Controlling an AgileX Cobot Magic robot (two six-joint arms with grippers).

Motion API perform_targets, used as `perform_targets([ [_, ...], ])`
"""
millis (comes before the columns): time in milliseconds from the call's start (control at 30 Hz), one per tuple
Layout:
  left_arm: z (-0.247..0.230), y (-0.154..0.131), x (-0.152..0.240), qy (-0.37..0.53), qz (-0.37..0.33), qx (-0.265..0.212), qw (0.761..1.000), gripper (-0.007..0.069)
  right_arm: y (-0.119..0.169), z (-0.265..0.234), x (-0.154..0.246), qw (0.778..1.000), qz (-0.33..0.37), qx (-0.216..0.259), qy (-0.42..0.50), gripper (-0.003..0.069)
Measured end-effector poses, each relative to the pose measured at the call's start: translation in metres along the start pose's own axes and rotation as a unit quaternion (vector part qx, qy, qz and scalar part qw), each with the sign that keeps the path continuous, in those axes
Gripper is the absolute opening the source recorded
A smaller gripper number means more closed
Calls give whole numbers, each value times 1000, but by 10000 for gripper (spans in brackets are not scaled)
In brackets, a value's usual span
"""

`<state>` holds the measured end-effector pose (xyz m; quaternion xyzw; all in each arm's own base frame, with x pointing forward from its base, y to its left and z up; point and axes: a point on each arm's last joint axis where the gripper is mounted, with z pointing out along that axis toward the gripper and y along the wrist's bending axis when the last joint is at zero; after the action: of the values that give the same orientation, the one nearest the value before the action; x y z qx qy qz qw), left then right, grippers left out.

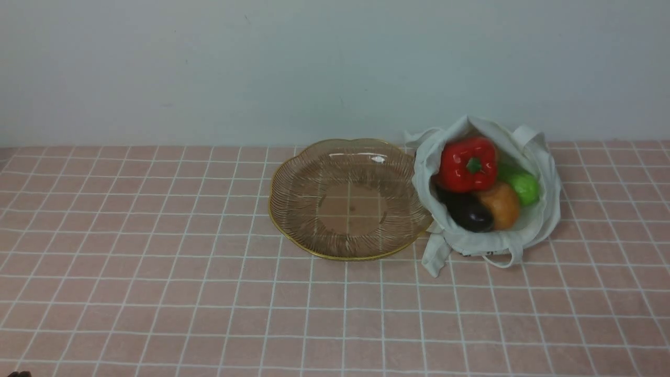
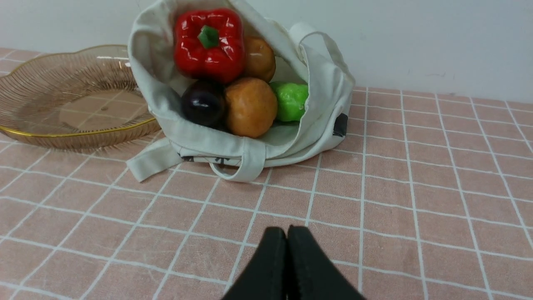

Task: Take vegetables from bag on pink coffee tablecloth place on plate.
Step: 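Reach for the red bell pepper in the white bag with the right gripper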

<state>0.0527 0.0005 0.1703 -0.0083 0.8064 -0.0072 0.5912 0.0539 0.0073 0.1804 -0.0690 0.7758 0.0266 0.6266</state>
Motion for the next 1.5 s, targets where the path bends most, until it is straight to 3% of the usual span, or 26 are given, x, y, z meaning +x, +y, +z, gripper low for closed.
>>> perform_targets([
  [100, 0, 0, 0, 0, 0, 0, 1000, -5, 1, 0, -1, 1000, 27, -4, -4, -17],
  [167, 0, 0, 0, 0, 0, 0, 1000, -5, 4, 0, -3, 988, 152, -26, -18, -17],
  [200, 0, 0, 0, 0, 0, 0, 1000, -5, 7, 0, -4, 971, 233, -39, -25, -17],
  [233, 0, 0, 0, 0, 0, 0, 1000, -5, 7, 0, -5, 963, 263, -45, -27, -17],
  [267, 0, 0, 0, 0, 0, 0, 1000, -5, 8, 0, -10, 925, 372, -63, -43, -17],
  [333, 0, 0, 0, 0, 0, 0, 1000, -5, 8, -1, -13, 885, 455, -77, -52, -17],
  [433, 0, 0, 0, 0, 0, 0, 1000, -5, 9, -1, -15, 862, 496, -86, -55, -17],
  [567, 0, 0, 0, 0, 0, 0, 1000, -5, 9, -1, -15, 867, 488, -88, -54, -17],
  [733, 0, 0, 0, 0, 0, 0, 1000, -5, 11, -3, -18, 901, 420, -92, -54, -17],
  [833, 0, 0, 0, 0, 0, 0, 1000, -5, 10, -15, -47, 930, 339, -102, -99, -17],
  [1000, 0, 0, 0, 0, 0, 0, 1000, -5, 9, -34, -98, 959, 226, -101, -141, -17],
  [1033, 0, 0, 0, 0, 0, 0, 1000, -5, 10, -29, -117, 974, 178, -98, -100, -17],
  [1067, 0, 0, 0, 0, 0, 0, 1000, -5, 10, -28, -118, 976, 173, -98, -94, -17],
  [1133, 0, 0, 0, 0, 0, 0, 1000, -5, 12, -7, -131, 987, 129, -98, 18, -17],
  [1300, 0, 0, 0, 0, 0, 0, 1000, -5, 11, 63, -133, 957, 161, -73, 229, 8],
  [1400, 0, 0, 0, 0, 0, 0, 1000, -5, 11, 96, -129, 943, 164, -66, 281, 41],
  [1500, 0, 0, 0, 0, 0, 0, 1000, -5, 21, 152, -122, 927, 135, -79, 342, 124],
])
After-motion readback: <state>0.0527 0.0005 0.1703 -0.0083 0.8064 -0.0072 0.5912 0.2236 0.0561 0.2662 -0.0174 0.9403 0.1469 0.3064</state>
